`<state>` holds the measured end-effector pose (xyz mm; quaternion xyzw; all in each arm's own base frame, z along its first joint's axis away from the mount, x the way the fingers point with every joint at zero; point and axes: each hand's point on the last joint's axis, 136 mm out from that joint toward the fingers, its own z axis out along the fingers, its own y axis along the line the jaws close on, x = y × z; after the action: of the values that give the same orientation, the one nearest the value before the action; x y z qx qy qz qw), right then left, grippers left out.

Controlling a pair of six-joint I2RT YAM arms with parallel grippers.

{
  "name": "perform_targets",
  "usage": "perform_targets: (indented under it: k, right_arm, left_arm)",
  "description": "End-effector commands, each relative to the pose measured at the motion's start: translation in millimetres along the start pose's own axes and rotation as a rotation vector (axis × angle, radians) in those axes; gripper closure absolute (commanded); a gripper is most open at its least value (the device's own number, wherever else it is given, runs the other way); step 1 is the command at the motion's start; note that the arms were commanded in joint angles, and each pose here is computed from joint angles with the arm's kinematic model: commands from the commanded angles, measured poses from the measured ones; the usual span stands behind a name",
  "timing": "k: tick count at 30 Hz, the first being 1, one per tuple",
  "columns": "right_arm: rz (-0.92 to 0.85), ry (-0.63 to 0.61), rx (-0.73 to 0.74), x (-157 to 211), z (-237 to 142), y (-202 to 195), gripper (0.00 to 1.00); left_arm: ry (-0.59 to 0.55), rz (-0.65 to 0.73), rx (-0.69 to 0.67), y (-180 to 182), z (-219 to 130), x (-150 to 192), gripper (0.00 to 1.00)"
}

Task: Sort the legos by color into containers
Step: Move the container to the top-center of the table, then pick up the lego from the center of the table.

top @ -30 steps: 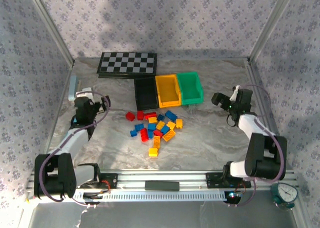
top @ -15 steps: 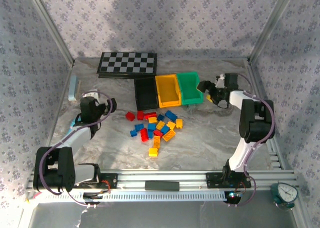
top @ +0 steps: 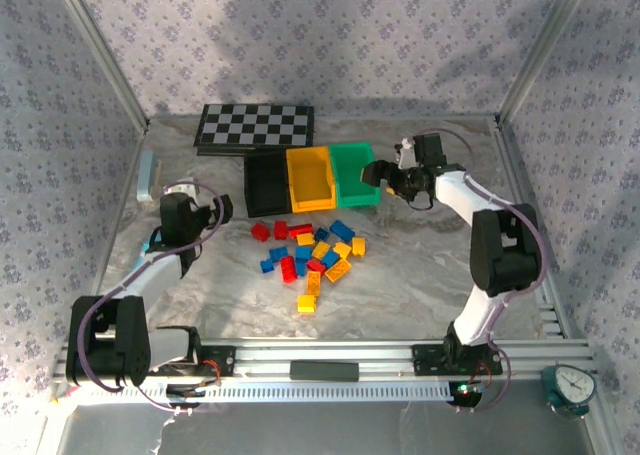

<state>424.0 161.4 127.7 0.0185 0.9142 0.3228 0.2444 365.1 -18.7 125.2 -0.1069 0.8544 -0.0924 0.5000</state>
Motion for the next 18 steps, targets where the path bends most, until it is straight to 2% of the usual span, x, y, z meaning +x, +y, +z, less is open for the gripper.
perform_targets:
  k: [1, 6, 10, 15, 18]
  right_arm:
    - [-0.101, 0.036, 0.112, 27.6, -30.8, 3.5, 0.03]
    - [-0.214, 0.108, 0.16, 75.2, -42.0, 21.9, 0.04]
    - [-0.305, 0.19, 0.242, 111.3, -31.4, 23.8, 0.13]
    - [-0.398, 0.224, 0.293, 124.4, -11.2, 29.9, 0.14]
    - [-0.403, 0.246, 0.28, 120.0, 3.0, 36.9, 0.23]
  left_arm:
    - [-0.031, -0.023, 0.012, -4.9, -5.3, -12.5, 0.0]
    - [0.018, -0.04, 0.05, -17.3, -5.3, -6.2, 0.0]
    - [0.076, -0.085, 0.107, -35.1, -2.9, 3.3, 0.0]
    - [0.121, -0.052, 0.162, -51.4, -7.8, 26.3, 0.0]
    - [0.112, -0.053, 0.117, -41.2, -10.5, 35.3, 0.0]
